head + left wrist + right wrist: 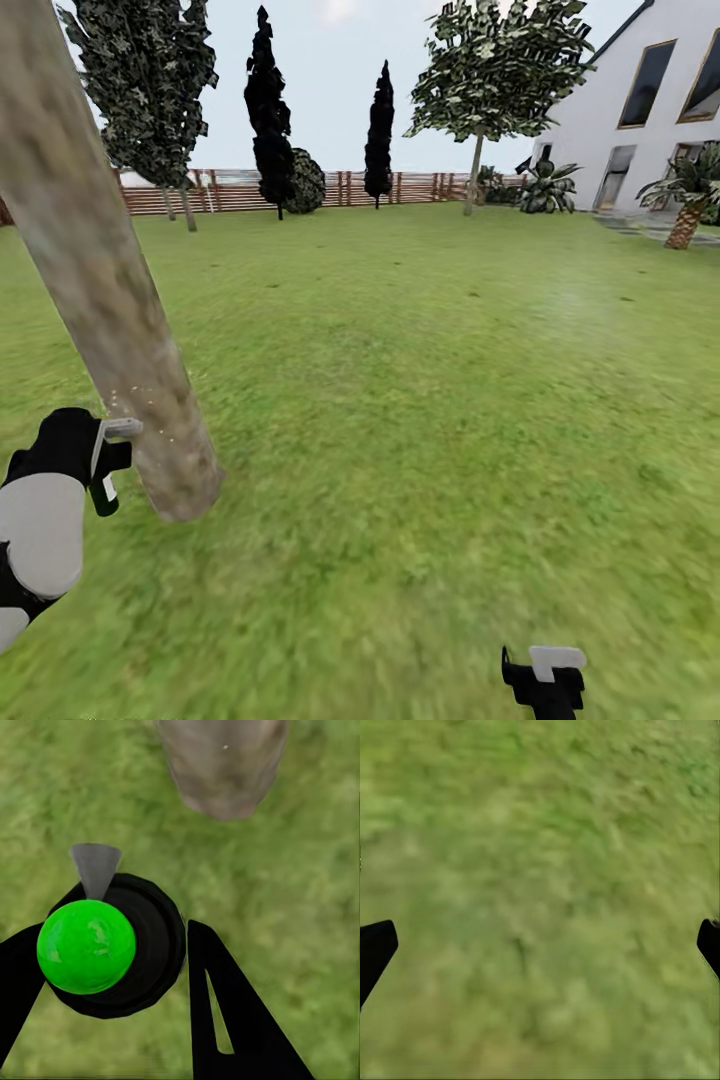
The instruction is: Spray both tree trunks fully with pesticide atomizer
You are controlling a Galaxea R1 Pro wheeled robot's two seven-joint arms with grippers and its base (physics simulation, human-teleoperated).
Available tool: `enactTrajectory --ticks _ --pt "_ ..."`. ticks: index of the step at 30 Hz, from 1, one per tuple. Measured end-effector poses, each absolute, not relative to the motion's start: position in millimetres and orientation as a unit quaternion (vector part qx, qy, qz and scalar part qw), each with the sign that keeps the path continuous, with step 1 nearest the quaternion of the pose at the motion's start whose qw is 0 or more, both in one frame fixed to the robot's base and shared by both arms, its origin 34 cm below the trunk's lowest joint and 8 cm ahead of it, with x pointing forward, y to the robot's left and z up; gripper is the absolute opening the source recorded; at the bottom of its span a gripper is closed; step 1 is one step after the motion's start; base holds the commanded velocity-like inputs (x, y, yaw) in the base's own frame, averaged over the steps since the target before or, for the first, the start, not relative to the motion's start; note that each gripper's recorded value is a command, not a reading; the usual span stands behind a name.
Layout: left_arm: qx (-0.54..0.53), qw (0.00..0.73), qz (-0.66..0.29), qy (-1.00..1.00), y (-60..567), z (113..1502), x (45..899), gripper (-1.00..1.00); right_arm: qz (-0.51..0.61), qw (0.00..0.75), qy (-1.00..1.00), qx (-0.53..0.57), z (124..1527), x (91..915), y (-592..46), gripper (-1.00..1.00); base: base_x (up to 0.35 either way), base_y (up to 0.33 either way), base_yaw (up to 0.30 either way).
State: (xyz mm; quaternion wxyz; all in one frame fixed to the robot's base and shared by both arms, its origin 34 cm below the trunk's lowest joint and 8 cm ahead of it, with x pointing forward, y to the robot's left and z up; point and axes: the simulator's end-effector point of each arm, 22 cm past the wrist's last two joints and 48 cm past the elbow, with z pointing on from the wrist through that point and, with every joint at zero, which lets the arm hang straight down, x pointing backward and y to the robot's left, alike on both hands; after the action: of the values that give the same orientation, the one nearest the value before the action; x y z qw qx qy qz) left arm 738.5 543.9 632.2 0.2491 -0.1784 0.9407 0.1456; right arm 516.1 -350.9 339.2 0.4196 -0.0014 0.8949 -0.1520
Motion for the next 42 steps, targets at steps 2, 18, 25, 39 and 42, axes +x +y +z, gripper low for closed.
enactTrajectory --ticks 2,18,25,39,42 --pt "-0.177 0.247 0.145 0.942 542.6 630.1 738.0 -1.00 -0.152 0.420 0.895 -0.001 339.2 516.2 -351.1 1.00 0.213 -0.217 0.277" --pt "-0.173 0.233 0.148 0.945 541.4 608.3 724.2 -1.00 -0.152 0.420 0.895 -0.001 339.1 516.0 -351.0 1.00 0.144 -0.195 0.124" --pt "-0.157 0.220 0.161 0.949 542.0 563.5 695.6 -1.00 -0.152 0.420 0.895 -0.002 339.1 516.1 -350.7 1.00 0.053 -0.002 0.211" --pt "-0.134 0.204 0.140 0.960 505.9 511.0 672.6 -1.00 -0.152 0.420 0.895 -0.002 339.3 516.3 -350.8 1.00 0.172 0.000 0.024" --pt "-0.129 0.214 0.136 0.959 501.2 511.8 677.9 -1.00 -0.152 0.421 0.894 -0.002 339.5 516.5 -350.8 1.00 0.000 0.000 0.261"
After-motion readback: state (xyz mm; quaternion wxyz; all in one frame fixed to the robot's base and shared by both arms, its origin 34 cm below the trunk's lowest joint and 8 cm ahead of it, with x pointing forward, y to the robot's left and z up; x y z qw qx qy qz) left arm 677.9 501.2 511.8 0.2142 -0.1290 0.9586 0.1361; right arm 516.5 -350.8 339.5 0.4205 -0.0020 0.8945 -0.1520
